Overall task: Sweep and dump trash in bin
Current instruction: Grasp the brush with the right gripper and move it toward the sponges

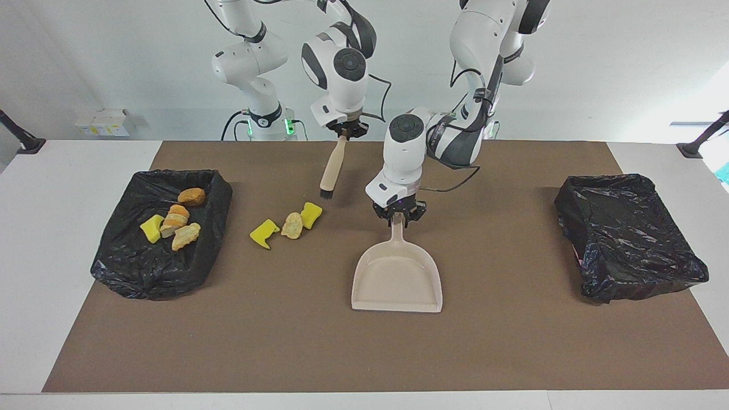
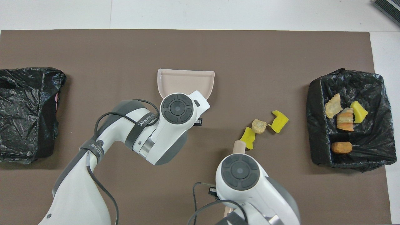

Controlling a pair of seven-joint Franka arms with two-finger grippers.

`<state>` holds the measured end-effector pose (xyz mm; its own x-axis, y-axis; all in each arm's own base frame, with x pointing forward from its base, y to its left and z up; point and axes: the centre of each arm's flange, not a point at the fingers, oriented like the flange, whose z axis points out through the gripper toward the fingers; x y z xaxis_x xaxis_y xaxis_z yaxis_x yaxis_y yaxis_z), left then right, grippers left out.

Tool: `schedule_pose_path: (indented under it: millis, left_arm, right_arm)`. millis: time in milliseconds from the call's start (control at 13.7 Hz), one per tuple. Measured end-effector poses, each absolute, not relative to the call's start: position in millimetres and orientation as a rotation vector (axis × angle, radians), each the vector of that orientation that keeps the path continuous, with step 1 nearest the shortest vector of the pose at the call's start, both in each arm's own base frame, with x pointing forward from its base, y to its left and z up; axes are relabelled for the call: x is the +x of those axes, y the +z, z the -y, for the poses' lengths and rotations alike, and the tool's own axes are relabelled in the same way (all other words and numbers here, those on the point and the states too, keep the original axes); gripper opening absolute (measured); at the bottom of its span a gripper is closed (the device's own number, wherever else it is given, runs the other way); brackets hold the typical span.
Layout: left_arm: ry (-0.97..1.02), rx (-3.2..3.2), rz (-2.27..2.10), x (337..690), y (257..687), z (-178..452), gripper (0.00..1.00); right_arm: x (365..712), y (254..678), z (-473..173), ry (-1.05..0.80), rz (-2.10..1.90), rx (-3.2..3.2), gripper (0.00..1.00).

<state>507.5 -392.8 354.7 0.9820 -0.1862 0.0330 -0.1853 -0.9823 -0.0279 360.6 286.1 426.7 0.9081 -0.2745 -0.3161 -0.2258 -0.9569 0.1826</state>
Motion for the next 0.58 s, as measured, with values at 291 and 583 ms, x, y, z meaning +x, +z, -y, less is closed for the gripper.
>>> schedule_pose_path:
  millis: [291,583]
  left_arm:
    - [-0.055,-3.101,-0.301,507.4,354.9,393.0,0.31]
    - [0.027,-2.999,-0.657,505.5,375.3,376.5,0.31]
  right_arm:
    - [401.9,433.0,-210.8,-0.464,0.2,2.902,0.26]
    - [439.6,423.5,-145.4,-0.444,0.05,2.925,0.26]
